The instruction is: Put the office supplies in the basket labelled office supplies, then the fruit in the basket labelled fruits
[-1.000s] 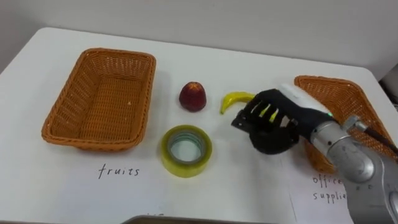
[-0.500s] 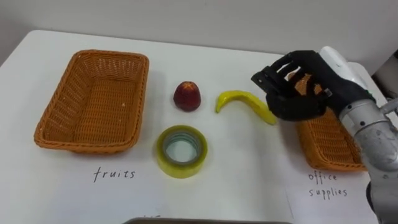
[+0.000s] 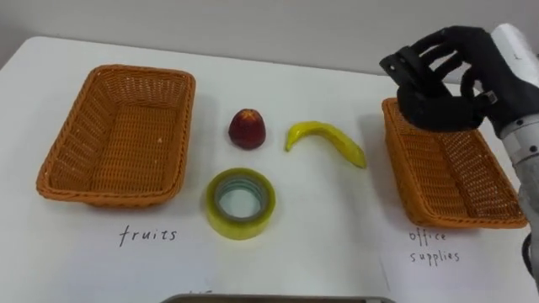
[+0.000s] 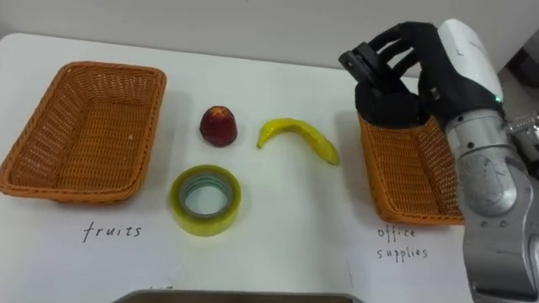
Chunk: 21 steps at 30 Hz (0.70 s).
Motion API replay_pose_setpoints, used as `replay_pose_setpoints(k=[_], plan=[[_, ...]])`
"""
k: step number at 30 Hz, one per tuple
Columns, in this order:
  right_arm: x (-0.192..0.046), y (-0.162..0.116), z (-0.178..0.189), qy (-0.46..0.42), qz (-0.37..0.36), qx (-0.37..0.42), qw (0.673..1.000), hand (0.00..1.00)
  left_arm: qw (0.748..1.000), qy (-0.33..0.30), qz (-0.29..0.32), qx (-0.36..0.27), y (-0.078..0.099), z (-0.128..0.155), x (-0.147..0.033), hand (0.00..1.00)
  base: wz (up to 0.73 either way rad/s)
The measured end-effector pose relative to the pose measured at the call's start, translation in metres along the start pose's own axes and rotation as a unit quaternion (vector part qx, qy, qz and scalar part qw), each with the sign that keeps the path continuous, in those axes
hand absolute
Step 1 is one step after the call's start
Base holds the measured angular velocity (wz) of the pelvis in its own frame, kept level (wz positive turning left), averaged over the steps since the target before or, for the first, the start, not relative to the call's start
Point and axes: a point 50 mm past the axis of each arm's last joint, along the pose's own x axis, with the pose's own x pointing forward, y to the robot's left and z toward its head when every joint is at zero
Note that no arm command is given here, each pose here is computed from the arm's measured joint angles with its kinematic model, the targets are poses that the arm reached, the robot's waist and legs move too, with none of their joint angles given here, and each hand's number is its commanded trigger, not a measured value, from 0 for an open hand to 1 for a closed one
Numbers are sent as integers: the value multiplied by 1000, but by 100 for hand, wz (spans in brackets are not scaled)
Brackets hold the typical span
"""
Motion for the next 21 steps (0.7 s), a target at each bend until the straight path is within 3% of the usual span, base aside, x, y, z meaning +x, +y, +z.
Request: replay_pose_setpoints(k=[15, 21], plan=[[-8, -13, -28, 52, -42, 1, 998, 100, 999, 28, 6, -23, 8, -18, -2, 0, -1], [-17, -7, -45, 85, -31, 0, 996, 100, 1000, 15, 8, -25, 9, -12, -1, 0, 0]])
